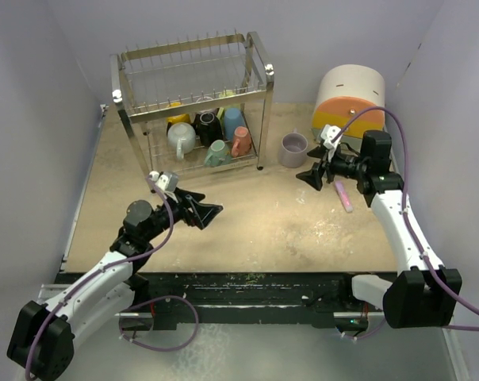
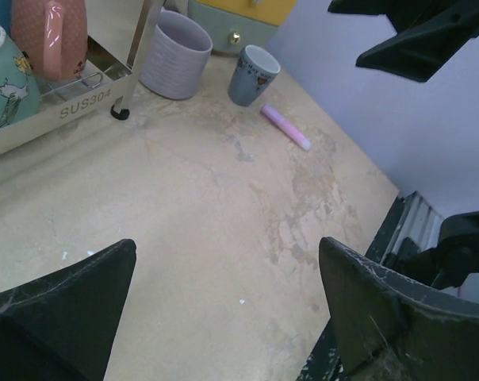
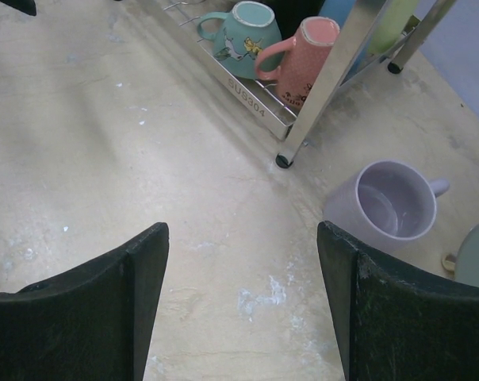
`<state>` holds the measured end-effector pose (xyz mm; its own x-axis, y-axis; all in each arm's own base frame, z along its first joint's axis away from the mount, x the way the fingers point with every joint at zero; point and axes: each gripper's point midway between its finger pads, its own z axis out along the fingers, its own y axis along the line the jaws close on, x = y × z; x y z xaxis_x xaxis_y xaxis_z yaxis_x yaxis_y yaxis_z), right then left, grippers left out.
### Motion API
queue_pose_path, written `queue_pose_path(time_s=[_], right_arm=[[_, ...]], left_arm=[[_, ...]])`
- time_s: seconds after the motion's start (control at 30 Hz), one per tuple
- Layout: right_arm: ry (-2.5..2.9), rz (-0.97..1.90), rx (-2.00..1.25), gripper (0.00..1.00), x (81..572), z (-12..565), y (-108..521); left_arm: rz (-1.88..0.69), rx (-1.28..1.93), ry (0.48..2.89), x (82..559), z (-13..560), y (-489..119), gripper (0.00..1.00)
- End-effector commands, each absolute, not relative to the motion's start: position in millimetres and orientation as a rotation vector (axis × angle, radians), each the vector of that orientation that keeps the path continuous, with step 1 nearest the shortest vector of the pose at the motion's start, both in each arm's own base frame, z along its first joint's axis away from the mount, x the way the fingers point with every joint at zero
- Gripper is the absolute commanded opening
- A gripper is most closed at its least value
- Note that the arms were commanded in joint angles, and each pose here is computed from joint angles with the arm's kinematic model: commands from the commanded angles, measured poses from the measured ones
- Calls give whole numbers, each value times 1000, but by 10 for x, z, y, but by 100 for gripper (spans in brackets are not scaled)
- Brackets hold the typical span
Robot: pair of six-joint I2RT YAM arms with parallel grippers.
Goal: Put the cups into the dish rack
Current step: Move the cup to the center of the board.
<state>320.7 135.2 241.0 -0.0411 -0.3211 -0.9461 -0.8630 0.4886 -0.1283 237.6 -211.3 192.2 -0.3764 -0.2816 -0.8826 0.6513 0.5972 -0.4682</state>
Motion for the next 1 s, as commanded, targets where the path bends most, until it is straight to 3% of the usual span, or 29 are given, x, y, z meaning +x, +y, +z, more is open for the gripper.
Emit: queue_pose_path(time_s=[0.0, 0.37, 0.97], right_arm=[[1612, 593, -1043, 78, 3197, 2424, 1302], [1625, 491, -1041, 81, 3357, 2549, 1188], [1691, 213, -1163, 86, 3701, 2616, 857]], left_arm=[[-1164, 179, 1510, 2332, 2310, -2104, 99], [-1359, 106, 1509, 2215, 2334, -2207, 99], [-1314, -10, 1565, 2205, 2200, -2066, 99]])
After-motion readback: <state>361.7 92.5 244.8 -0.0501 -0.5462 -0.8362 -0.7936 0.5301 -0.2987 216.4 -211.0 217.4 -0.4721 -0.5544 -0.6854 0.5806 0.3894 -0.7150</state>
